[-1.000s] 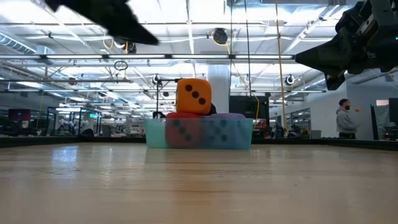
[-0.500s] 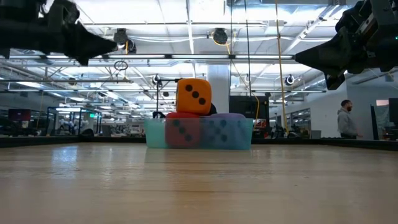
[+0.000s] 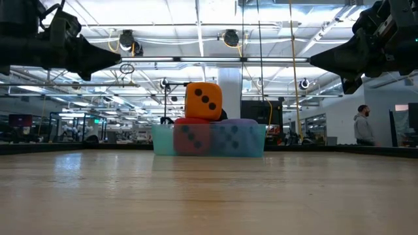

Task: Pick & Place Dice
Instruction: Put the small light green dice into the blue bin

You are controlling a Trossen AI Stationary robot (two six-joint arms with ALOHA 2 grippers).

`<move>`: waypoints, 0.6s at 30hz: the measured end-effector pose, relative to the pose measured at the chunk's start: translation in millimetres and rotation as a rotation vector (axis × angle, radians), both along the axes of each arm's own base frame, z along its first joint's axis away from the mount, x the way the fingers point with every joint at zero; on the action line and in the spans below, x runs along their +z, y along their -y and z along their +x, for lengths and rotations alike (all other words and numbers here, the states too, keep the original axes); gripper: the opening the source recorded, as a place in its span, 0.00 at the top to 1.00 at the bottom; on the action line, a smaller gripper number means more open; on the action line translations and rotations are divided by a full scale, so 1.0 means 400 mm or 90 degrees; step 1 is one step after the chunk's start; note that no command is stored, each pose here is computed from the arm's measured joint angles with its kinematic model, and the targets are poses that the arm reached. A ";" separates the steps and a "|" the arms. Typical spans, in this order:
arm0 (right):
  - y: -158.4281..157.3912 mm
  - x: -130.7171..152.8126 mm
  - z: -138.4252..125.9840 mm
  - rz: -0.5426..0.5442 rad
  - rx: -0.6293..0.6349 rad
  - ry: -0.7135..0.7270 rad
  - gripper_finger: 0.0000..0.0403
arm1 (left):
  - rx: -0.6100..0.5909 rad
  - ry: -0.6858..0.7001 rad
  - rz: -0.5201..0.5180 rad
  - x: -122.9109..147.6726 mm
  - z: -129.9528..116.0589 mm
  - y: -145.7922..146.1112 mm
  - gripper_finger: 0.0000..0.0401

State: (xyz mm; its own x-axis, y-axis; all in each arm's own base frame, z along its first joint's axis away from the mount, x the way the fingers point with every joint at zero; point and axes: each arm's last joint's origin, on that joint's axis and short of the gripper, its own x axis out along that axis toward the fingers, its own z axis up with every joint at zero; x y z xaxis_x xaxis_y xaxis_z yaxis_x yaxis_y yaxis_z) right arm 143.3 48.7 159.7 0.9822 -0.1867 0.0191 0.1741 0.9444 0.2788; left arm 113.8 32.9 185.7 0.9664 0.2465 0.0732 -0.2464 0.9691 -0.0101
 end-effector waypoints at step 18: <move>0.001 0.004 0.001 -0.021 -0.004 0.002 0.99 | 0.107 -0.201 0.027 0.143 0.092 -0.050 0.89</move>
